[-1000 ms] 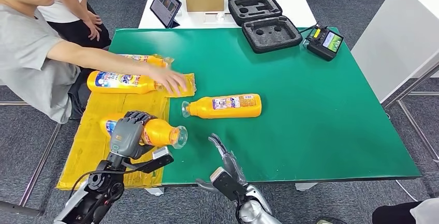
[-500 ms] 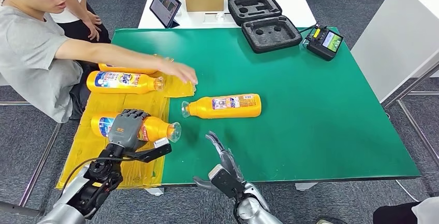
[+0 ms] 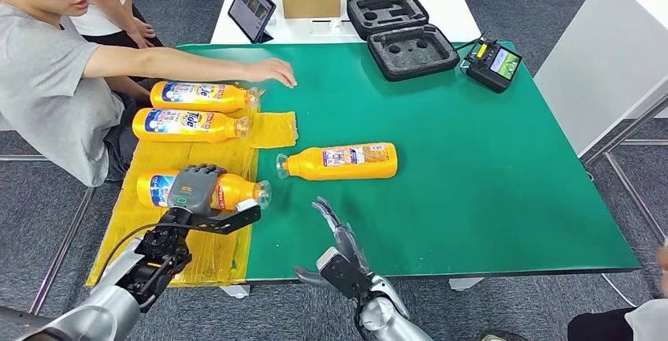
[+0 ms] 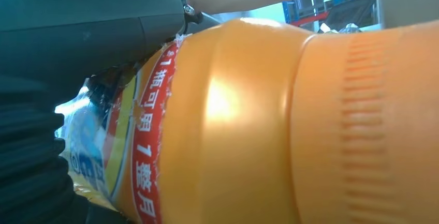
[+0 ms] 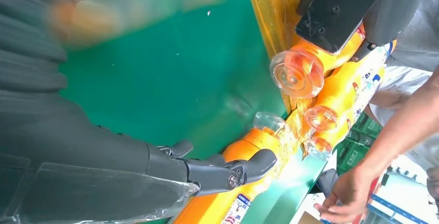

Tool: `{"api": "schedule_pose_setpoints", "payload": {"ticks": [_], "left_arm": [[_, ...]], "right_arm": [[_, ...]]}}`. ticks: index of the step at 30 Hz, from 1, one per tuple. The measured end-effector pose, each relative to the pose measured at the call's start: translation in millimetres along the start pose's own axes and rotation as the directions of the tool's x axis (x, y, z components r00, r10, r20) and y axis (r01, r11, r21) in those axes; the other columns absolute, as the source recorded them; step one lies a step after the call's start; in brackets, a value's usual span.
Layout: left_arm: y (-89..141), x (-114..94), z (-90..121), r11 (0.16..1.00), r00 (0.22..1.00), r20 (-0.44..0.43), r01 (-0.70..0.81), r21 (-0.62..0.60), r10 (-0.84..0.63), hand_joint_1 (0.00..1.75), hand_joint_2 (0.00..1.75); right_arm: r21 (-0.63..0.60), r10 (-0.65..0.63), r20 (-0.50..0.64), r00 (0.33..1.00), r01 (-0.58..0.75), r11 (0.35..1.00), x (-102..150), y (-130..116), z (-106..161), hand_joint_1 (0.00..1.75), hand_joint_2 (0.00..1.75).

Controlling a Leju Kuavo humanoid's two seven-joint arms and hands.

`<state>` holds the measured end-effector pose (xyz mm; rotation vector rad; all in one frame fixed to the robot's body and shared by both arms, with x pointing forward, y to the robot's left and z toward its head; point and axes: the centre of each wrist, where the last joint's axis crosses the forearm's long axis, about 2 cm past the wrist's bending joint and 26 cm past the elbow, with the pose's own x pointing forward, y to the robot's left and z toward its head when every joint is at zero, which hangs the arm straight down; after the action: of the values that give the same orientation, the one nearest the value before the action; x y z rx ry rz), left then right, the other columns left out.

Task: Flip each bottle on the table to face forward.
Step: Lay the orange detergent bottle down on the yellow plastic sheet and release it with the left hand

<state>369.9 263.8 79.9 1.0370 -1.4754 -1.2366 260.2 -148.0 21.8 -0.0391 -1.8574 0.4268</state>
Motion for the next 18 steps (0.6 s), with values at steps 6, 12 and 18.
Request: {"api": "schedule_pose_setpoints", "payload": {"ticks": [6,12,18], "left_arm": [[-1.2,5.2,-5.2,0.999,1.0,-0.007,-0.014,-0.037,0.013,0.0,1.75],[1.0,11.4,-12.3,0.998,1.0,0.002,-0.026,-0.059,0.026,0.0,1.75],[2.2,15.1,-16.5,0.997,0.999,0.01,-0.032,-0.074,0.033,0.0,1.75]], "right_arm": [[-0.001,0.003,-0.003,1.0,-0.003,1.0,-0.6,-0.1,0.5,0.0,1.75],[-0.004,0.008,-0.004,1.0,-0.008,1.0,-1.1,-0.7,0.9,0.0,1.75],[-0.007,0.012,-0.006,1.0,-0.012,1.0,-2.1,-2.3,1.4,0.0,1.75]]}}
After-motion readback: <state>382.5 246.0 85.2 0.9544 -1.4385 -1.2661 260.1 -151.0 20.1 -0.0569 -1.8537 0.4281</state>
